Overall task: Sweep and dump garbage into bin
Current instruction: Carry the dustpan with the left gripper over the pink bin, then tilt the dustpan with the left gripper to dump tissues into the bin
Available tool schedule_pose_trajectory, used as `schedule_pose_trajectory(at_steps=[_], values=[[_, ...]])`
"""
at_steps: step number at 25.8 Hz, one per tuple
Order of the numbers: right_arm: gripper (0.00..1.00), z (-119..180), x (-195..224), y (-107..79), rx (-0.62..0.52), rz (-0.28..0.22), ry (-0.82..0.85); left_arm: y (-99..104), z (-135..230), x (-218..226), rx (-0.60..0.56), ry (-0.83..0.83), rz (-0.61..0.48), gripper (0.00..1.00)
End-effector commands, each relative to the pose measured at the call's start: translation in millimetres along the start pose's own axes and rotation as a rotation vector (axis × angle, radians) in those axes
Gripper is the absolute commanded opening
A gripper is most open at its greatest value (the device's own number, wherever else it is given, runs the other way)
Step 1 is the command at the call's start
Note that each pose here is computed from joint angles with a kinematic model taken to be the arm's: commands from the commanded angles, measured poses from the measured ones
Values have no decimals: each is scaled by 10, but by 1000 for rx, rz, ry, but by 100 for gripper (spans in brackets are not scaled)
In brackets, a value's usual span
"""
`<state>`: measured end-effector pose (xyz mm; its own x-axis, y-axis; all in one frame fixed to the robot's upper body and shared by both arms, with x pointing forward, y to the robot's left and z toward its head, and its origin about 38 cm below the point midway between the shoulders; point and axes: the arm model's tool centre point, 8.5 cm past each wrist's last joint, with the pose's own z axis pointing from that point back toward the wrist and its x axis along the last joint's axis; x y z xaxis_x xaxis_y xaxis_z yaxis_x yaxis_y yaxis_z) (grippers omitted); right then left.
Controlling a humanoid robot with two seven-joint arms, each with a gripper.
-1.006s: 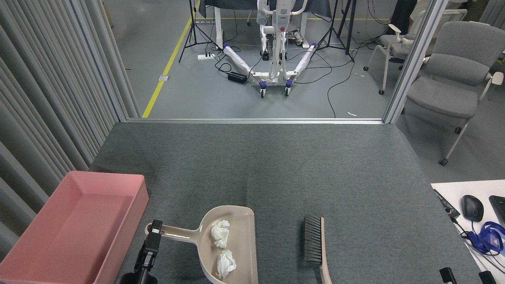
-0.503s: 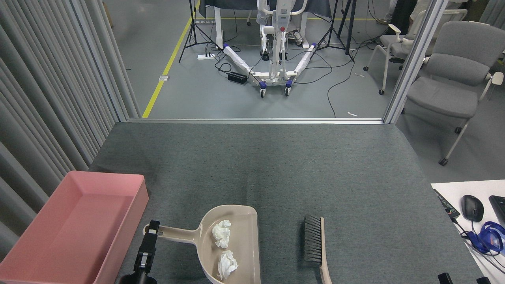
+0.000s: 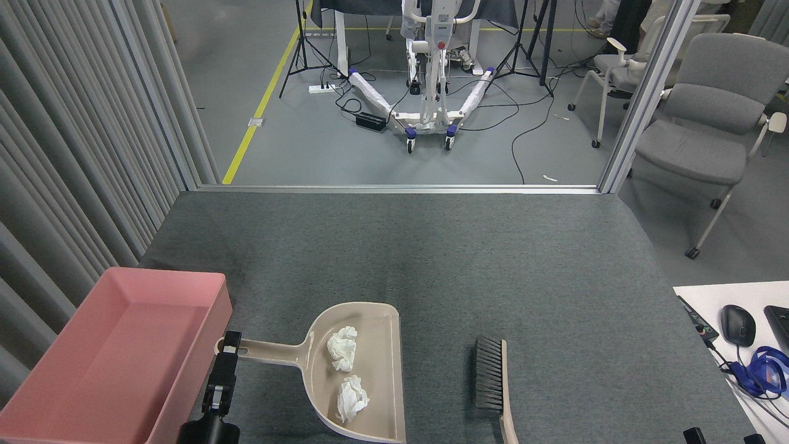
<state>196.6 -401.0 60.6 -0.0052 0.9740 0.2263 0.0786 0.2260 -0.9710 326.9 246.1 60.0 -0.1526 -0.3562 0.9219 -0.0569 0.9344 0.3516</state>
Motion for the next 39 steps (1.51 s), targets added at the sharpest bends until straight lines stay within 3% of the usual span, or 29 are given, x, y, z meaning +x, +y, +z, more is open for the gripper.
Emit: schedule_pose_trajectory(at_steps=[1, 6, 14, 18, 21, 32, 39], values=[[98, 5, 0, 10, 3, 1, 1, 73, -44, 111, 9, -31, -1, 0], [98, 18, 3, 28, 16, 15, 0, 331, -82, 60, 5, -18, -17, 0], [98, 39, 21, 97, 24, -2, 10, 1354, -193, -5, 49, 4, -84, 0], [98, 60, 95, 193, 38, -12, 13, 1687, -226, 1, 66, 14, -108, 0], [98, 52, 166, 285, 57, -24, 2, 1809, -236, -25, 64, 40, -124, 0], [98, 76, 200, 334, 64, -37, 8, 2015, -256, -85, 69, 65, -119, 0], [98, 125, 176, 420, 88, -52, 2, 2369, -269, -19, 98, 66, -118, 0]])
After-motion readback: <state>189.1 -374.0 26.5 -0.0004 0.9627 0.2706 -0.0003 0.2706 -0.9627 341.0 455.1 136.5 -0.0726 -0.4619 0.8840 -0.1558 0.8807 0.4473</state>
